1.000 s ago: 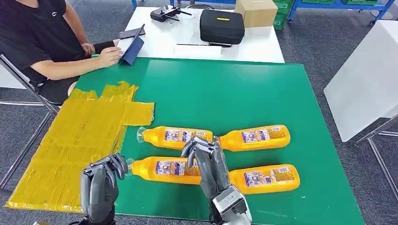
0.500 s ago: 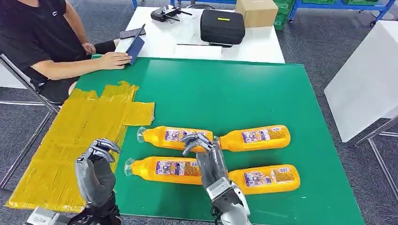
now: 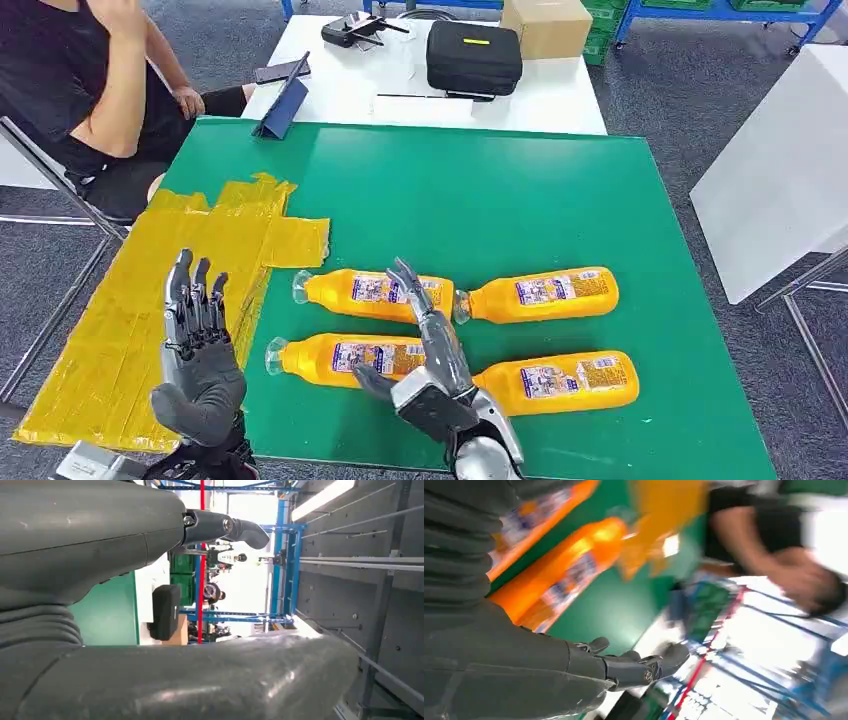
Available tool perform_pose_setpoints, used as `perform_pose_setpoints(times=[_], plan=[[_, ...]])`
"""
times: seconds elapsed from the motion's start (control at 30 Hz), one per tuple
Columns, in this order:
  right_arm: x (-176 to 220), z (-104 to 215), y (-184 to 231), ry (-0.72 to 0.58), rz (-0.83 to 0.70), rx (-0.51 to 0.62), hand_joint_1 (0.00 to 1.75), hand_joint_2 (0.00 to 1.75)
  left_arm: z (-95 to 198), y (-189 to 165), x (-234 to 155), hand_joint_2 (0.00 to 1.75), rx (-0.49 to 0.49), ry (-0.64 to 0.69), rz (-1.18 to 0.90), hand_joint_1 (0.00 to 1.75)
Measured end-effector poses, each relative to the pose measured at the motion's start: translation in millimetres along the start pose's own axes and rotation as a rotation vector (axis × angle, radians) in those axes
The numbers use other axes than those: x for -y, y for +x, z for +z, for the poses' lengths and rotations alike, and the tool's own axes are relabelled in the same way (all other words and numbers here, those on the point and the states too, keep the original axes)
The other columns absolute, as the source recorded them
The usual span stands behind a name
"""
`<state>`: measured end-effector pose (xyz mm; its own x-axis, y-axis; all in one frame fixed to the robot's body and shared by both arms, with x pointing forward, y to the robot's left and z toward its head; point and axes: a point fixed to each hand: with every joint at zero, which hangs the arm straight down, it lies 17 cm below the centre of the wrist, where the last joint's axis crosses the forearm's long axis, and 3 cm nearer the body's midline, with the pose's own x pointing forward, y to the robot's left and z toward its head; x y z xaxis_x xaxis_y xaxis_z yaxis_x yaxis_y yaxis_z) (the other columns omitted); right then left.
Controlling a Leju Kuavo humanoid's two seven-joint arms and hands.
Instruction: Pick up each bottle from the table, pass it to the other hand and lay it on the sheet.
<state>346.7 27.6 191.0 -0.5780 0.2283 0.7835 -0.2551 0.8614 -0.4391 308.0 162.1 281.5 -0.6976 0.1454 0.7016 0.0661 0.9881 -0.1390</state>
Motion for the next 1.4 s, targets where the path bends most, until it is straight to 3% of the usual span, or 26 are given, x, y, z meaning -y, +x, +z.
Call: perform_pose_setpoints(times=[0.37,1.4], plan=[[-40.0,0.4,-11.8,0.117,0.457,-0.048,0.0,1.75,8.7,-4.5,-6.8,0.0,-0.034,0.006,-0.002,0.0],[-51.5,27.6,-72.4,0.255,0.751,-0.214,0.0,1.75,14.4,-5.7,-23.7,0.0,-0.054,0.04,-0.005,0.0]])
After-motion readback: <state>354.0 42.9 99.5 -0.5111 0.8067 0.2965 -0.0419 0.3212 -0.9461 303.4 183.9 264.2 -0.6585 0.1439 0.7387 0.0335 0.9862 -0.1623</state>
